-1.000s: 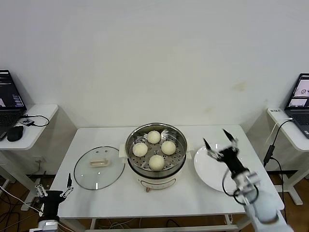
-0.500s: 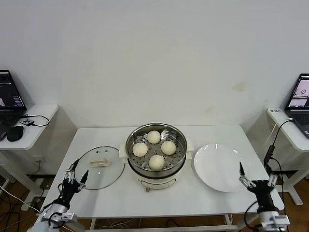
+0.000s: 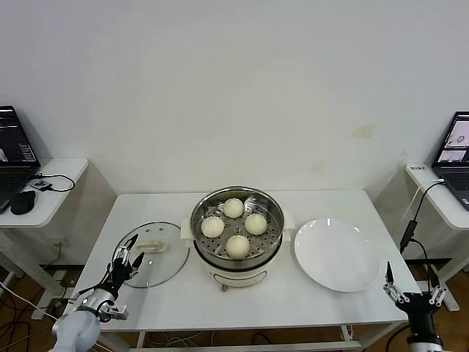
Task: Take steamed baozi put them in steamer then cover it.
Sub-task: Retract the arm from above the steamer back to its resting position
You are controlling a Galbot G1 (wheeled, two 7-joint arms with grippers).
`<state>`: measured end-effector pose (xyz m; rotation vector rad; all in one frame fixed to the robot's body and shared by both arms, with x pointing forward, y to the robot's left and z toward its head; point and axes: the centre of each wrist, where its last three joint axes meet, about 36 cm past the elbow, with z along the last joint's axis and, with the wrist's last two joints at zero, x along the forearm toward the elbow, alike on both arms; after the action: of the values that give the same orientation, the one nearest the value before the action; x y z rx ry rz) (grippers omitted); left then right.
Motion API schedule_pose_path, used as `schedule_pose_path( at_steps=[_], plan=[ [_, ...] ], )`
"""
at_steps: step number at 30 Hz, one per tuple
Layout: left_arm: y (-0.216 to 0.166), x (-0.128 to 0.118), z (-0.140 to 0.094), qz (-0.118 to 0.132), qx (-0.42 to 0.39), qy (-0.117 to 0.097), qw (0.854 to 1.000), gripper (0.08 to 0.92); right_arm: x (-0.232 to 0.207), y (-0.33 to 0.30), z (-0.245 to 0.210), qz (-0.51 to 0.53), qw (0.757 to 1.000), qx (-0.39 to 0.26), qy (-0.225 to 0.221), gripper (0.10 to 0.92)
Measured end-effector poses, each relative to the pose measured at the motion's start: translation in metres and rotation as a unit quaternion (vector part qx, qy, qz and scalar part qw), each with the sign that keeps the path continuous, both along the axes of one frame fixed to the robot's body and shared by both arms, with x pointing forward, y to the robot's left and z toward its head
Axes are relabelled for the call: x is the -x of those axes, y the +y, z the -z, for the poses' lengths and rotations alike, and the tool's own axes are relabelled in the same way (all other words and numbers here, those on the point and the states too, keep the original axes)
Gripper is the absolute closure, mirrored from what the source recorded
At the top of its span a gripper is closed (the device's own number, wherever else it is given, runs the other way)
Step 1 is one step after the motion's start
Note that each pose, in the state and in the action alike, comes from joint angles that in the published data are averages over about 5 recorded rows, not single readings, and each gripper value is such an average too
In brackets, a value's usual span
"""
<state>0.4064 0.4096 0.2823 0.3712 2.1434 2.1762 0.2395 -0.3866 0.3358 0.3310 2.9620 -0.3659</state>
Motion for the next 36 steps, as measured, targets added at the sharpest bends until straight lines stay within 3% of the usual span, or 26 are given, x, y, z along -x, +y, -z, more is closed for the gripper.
schedule_pose_path(
  at_steps=[20,36],
  plan=[
    [-0.004,-0.045,0.004,0.003,-0.029,0.009,1.000,0.177,0.015,-0.001,0.014,0.010,1.000,0.012,0.014,0.200],
    [-0.006,-0.066,0.004,-0.007,-0.025,0.010,1.000,0.207,0.017,0.004,0.026,0.006,0.999,0.013,0.028,0.199]
  ],
)
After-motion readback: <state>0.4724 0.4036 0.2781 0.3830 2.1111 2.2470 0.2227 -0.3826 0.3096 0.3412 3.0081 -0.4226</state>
